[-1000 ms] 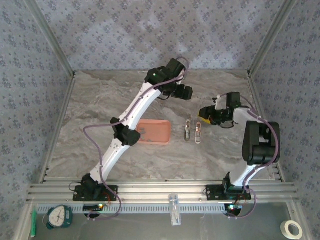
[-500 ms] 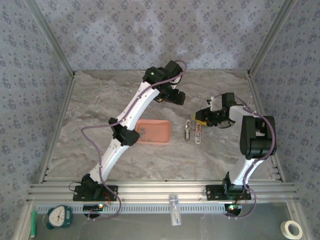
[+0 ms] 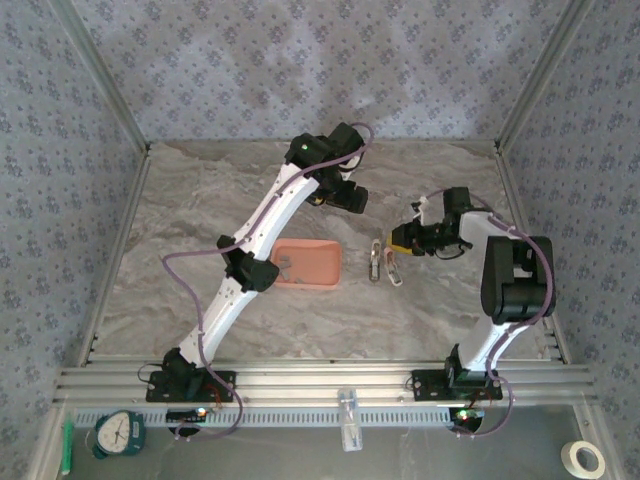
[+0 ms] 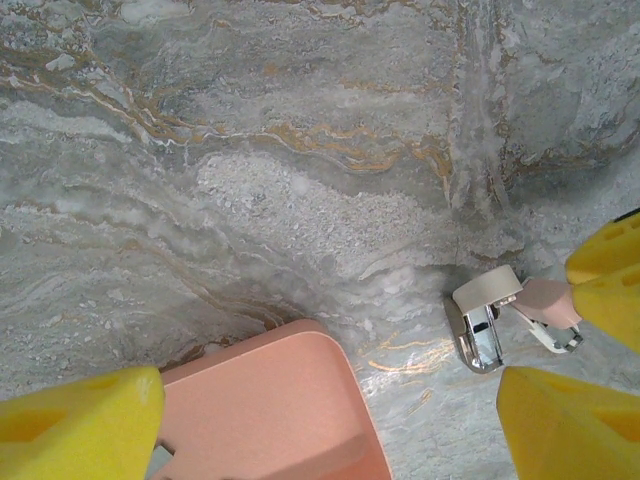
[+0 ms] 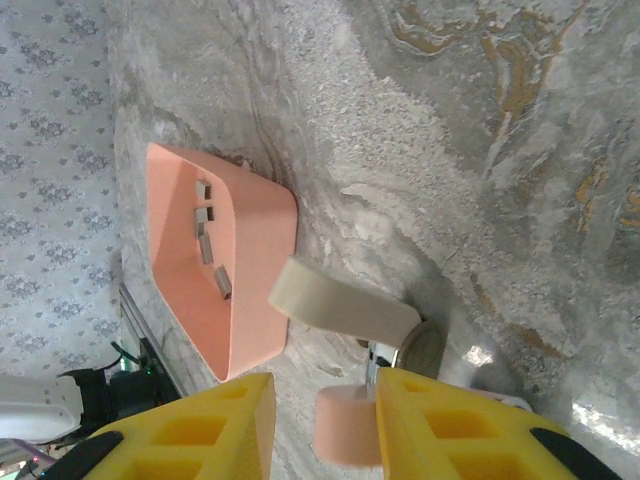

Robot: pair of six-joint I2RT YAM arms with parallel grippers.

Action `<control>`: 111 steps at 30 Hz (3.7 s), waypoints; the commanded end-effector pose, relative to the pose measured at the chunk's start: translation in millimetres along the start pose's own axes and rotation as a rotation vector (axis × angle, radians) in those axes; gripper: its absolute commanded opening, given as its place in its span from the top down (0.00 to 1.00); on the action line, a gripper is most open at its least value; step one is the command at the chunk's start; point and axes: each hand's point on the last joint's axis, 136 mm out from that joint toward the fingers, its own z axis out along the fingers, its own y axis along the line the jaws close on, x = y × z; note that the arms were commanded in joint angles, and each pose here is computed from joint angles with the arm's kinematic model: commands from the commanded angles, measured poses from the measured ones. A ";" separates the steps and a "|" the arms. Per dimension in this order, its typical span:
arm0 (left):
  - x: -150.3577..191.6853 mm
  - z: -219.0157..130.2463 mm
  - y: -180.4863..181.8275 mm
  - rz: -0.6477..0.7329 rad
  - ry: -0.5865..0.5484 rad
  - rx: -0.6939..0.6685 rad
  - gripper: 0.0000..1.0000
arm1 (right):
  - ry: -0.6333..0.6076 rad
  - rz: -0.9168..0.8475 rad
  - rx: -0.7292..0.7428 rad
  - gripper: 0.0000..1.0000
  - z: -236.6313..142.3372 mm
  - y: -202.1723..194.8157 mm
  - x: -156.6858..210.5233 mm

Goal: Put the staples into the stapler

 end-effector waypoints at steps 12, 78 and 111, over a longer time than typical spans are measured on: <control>14.8 -70.0 -5.4 -0.038 -0.032 0.075 0.14 | -0.079 0.170 0.188 0.58 -36.0 8.2 33.7; 18.8 2.6 -103.8 -0.020 -0.112 0.454 0.23 | -0.159 0.608 0.344 0.67 4.1 -67.8 95.2; 38.0 29.0 -133.8 0.070 0.134 0.386 0.36 | -0.189 0.616 0.391 0.70 -6.0 -76.9 105.7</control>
